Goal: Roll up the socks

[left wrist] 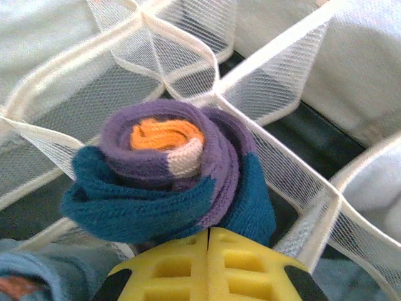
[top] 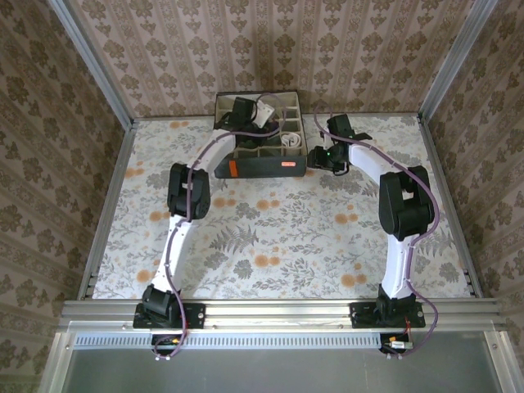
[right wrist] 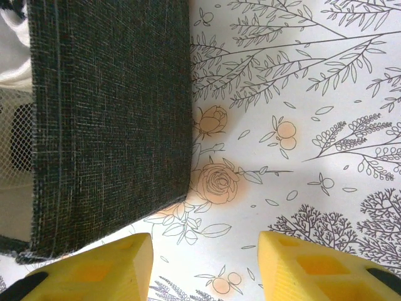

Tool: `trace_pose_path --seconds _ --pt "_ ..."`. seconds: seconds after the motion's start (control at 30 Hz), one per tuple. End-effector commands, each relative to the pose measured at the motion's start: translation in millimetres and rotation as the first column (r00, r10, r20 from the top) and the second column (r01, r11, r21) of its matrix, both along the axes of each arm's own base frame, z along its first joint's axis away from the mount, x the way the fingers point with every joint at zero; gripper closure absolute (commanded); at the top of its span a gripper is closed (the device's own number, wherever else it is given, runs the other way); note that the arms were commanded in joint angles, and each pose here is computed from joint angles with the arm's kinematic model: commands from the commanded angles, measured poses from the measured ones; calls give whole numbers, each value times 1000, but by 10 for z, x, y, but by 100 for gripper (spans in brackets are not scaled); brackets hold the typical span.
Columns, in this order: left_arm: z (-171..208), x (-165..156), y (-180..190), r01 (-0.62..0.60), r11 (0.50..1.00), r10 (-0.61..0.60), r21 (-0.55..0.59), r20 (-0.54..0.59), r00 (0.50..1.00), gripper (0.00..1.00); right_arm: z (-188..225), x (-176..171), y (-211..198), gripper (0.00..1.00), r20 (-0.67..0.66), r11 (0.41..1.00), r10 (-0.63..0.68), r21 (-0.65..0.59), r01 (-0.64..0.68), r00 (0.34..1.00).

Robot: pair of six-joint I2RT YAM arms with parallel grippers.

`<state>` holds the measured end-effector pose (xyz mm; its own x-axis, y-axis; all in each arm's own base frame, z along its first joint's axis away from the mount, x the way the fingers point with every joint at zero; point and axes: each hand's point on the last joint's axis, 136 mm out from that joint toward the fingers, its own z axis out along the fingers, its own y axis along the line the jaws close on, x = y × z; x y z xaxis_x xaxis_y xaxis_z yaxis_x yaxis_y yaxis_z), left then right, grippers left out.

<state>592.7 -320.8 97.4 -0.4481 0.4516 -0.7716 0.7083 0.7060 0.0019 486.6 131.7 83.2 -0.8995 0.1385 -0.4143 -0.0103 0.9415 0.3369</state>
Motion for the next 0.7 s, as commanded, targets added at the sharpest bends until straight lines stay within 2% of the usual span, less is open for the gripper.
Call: trace_pose_path --seconds 0.0,0.07,0.37,0.53,0.67 --pt "790 -60 -7 58 992 -44 -113 124 991 87 339 2 15 51 80 1000 6 27 -8 997" --pt "1013 -119 51 61 989 -39 -137 157 987 81 474 -10 -13 51 113 1000 4 15 -5 994" --pt "1649 -516 445 43 978 6 -205 232 973 71 948 -308 -191 46 265 999 5 -41 6 964" --pt "1675 -836 822 -2 979 51 -205 238 970 66 1082 -599 -391 37 345 993 4 -115 39 939" --pt "1479 -1135 1226 -80 985 114 -154 228 967 57 1127 -862 -607 31 426 979 -1 -183 87 905"
